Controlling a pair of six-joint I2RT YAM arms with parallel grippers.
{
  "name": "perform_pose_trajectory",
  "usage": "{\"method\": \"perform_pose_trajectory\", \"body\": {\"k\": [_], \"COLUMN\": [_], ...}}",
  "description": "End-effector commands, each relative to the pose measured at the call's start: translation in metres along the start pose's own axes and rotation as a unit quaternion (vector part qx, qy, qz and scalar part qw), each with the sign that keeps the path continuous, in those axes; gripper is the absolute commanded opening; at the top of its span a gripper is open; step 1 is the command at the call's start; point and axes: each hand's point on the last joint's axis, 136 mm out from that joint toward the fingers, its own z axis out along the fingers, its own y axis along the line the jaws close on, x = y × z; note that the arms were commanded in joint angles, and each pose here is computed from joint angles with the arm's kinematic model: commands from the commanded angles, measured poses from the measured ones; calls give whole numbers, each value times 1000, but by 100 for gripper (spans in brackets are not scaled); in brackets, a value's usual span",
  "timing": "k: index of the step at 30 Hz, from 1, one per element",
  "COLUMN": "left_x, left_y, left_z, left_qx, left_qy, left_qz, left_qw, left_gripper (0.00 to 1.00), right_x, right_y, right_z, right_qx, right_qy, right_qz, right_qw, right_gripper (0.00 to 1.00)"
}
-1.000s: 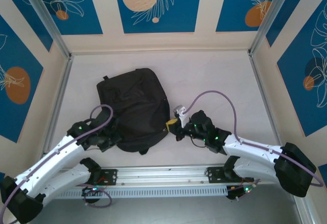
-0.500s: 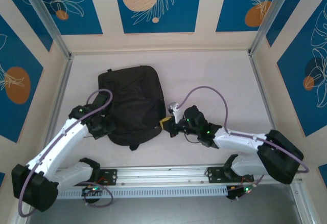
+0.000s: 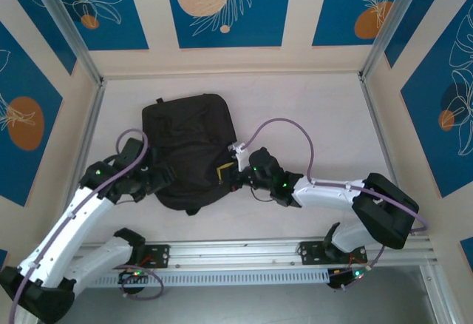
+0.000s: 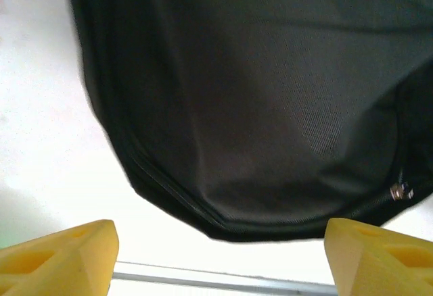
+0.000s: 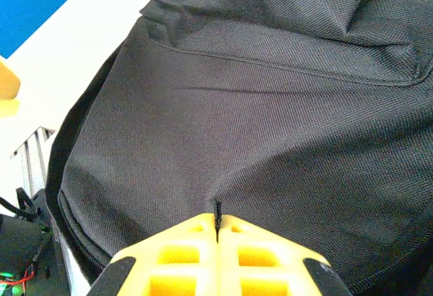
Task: Pack the student bag
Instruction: Zip the student bag at the center of the table.
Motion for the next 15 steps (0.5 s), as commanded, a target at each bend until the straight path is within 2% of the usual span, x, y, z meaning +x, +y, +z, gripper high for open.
{"method": "perform_pose_trajectory", "body": {"k": [1, 6, 15], "left_x": [23, 52, 37], "left_y": [-14, -23, -30], "left_z": [6, 25, 35], "left_qx": [-3, -5, -29], "left_qy": [37, 61, 19], "left_qz": [-30, -82, -107], "left_qw": [999, 995, 994], "left_gripper": [80, 80, 81], "right_x": [-23, -25, -24], "right_y": [2, -3, 2], "right_z": [-5, -9, -8], "right_qx": [8, 24, 19], "right_qy": [-34, -40, -35], "right_qz": [3, 8, -6], "right_qw": [999, 999, 999], "right_gripper": [0, 0, 0]}}
